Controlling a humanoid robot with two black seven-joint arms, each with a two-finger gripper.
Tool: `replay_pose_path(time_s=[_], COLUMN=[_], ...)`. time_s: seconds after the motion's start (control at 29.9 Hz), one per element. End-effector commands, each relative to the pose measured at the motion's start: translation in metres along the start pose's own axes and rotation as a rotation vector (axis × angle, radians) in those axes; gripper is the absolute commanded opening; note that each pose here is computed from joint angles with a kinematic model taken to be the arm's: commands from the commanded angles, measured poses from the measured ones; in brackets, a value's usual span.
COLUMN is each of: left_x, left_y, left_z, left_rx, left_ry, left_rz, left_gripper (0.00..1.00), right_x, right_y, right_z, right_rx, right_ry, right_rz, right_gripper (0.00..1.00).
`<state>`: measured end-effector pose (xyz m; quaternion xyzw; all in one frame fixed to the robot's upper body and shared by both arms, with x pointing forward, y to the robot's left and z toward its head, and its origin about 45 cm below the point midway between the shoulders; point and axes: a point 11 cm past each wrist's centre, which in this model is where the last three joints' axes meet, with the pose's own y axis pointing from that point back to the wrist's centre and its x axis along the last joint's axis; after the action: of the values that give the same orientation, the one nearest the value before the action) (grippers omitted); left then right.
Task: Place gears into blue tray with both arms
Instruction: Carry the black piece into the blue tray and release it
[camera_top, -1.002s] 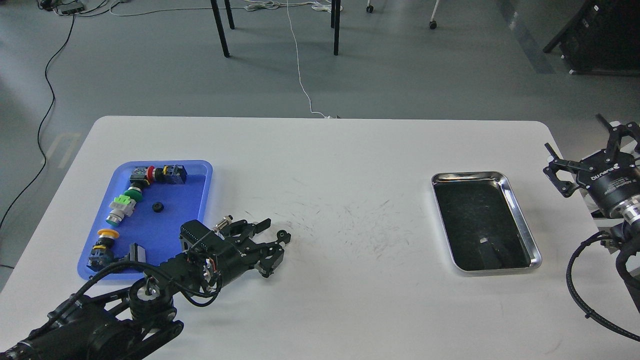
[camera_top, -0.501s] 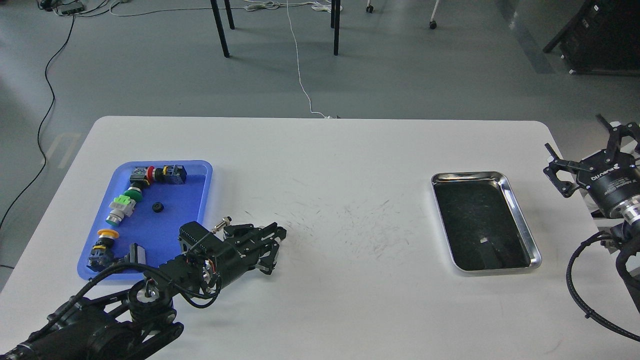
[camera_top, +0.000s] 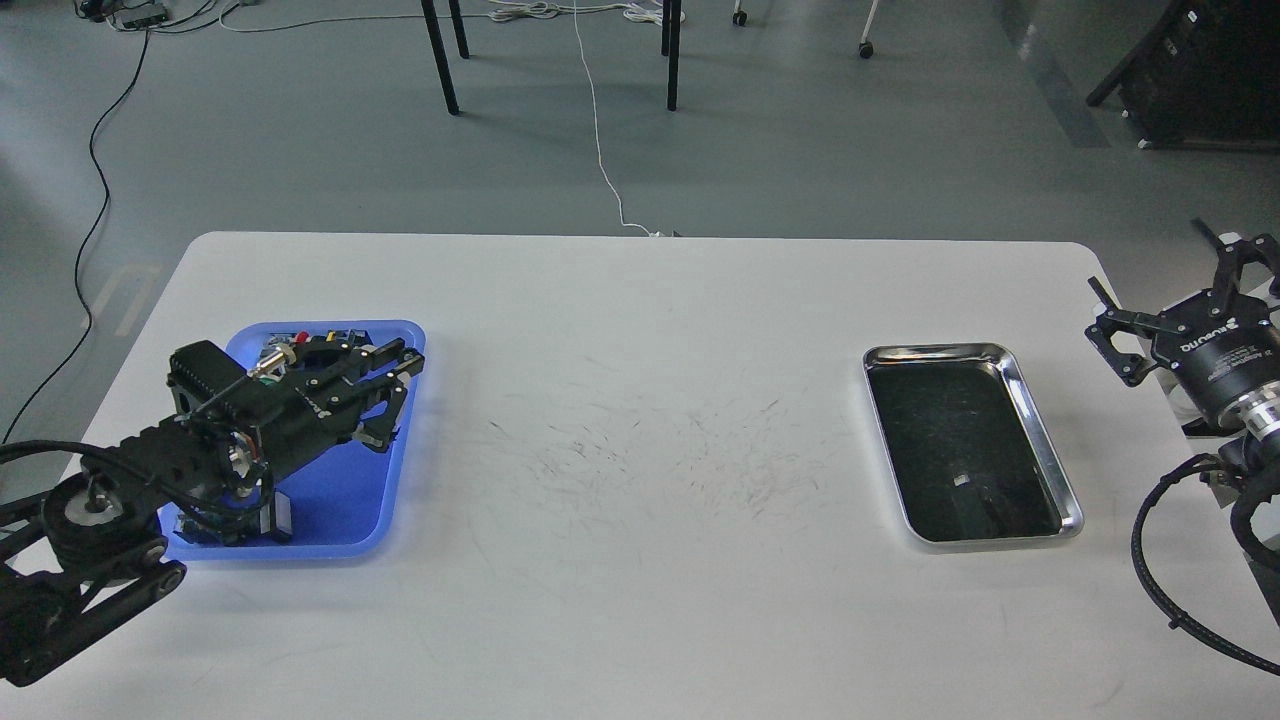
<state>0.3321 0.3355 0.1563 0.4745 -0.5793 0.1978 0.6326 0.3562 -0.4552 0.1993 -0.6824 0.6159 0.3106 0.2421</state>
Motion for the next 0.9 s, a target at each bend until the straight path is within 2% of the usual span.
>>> replay_pose_path(time_s=[0.0, 0.13, 0.37, 0.87], left_x=[-0.006, -0.034, -0.074, -0.099], left_y=[0.026, 0.048, 0.062, 0.057], left_z=[-0.027, -0.027, -0.004, -0.012], left_rx=[0.066, 0.094, 0.081, 0.139], left_ry=[0.032, 0.083, 0.133, 0.141], left_rz=[-0.016, -0.042, -0.116, -0.165], left_gripper=[0.04, 0.05, 0.05, 0.06], right_x=[-0.001, -0.002, -0.002, -0.001], right_y=[-0.001, -0.002, -0.003, -0.002], right_z=[0.002, 0.000, -0.005, -0.010], right_rx=[-0.001, 0.001, 0.007, 0.010], right_ry=[-0.003, -0.001, 0.011, 0.021], right_rz=[-0.003, -0.005, -0.003, 0.000], right_gripper=[0.94, 0.94, 0.95, 0.95])
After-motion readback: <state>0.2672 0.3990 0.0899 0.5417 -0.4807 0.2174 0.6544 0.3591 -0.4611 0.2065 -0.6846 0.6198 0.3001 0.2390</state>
